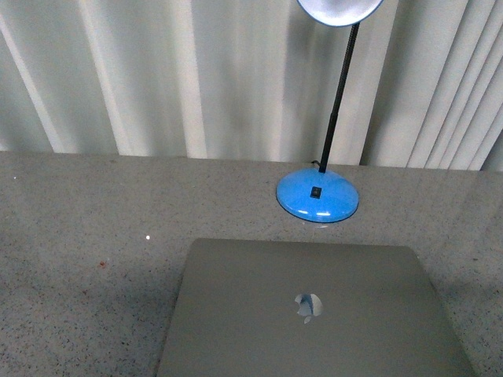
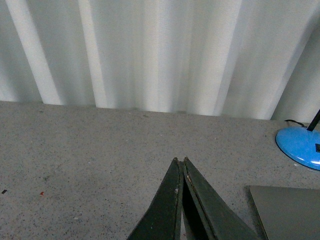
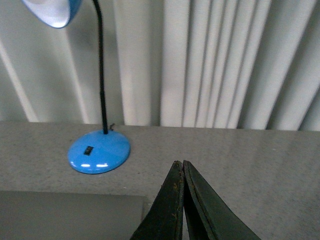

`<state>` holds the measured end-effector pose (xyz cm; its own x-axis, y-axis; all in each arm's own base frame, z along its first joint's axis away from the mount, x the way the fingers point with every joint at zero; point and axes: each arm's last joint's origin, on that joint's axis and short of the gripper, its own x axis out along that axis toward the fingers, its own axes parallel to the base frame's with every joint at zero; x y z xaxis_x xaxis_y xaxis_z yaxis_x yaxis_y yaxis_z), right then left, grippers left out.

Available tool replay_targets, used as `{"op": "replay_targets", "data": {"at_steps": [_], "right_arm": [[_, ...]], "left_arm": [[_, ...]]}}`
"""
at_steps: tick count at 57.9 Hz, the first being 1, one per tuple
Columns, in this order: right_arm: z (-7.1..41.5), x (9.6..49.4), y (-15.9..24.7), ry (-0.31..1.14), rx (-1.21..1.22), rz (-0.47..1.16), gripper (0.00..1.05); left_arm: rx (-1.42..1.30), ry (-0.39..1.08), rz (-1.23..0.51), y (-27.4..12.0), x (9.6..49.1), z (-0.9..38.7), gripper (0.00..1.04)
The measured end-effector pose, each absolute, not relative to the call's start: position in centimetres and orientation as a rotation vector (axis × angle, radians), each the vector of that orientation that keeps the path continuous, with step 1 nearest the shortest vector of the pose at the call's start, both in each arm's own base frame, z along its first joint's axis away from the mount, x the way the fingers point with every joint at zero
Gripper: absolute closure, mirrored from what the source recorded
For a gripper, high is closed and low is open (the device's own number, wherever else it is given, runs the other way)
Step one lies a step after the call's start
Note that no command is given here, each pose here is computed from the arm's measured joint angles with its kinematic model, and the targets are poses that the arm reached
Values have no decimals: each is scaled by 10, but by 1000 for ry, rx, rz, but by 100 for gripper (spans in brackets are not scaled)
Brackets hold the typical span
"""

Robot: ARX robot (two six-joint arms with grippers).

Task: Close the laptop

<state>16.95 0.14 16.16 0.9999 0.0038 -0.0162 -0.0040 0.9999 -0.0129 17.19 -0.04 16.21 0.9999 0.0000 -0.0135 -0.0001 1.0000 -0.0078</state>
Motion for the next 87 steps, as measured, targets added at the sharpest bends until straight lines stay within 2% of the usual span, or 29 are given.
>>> {"op": "replay_targets", "data": {"at_steps": [35,87], "right_arm": [[165,134,0,5,-11,1,102],[168,110,0,-9,-11,1,102]], "left_arm": [[-7,-17,-1,0,136,172,101],[-7,-31,-1,0,110,176,101]]}}
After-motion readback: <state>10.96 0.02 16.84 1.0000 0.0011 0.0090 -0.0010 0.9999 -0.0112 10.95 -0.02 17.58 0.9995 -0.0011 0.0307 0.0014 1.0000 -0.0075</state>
